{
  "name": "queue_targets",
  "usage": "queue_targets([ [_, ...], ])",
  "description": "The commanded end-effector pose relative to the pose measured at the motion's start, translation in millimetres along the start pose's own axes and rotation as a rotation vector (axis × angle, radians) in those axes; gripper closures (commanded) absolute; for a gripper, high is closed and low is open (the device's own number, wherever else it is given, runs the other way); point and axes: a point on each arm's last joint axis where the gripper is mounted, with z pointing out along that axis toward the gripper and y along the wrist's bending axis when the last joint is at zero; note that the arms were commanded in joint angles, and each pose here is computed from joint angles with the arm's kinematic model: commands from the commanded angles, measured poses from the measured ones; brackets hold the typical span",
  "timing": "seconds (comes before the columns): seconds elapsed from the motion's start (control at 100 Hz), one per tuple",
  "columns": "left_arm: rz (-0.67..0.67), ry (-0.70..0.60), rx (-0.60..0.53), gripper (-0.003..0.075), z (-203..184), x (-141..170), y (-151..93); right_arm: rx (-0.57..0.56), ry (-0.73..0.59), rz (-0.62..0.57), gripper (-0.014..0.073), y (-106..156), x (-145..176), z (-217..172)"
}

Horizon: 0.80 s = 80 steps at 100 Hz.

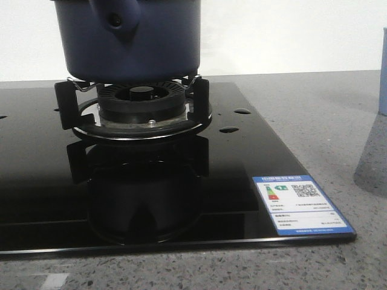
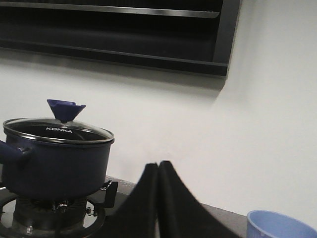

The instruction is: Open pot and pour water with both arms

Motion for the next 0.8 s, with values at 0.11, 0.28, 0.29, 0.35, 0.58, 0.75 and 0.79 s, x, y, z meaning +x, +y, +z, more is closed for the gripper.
queue_targets([
  [0.11,-0.013,-0.108,-0.027,0.0741,-4,-16,3,-0.004,-0.043,0.022,0.0655,-1,-10,3],
  [0.28,-0.016,-0.024,-0.028,0.0741,-3,-2,1,-0.004,-0.043,0.022,0.0655,-1,-10,3],
  [0.29,-0.026,-0.013,-0.030,0.0741,-2,1,1,-0.004,-0.043,0.022,0.0655,-1,-10,3],
  [0.35,-0.062,0.037,-0.066,0.0741,-1,16,1,-0.004,-0.043,0.022,0.0655,-1,-10,3],
  [0.58,-0.145,0.157,-0.187,0.0741,-4,74,2,-0.004,-0.043,0.022,0.0655,-1,-10,3],
  [0.75,-0.121,0.200,-0.188,0.0741,-5,77,2,-0.005,-0.044,0.022,0.0655,-1,-10,3],
  [0.79,-0.126,0.199,-0.189,0.0741,-5,77,2,-0.005,-0.044,0.022,0.0655,-1,-10,3],
])
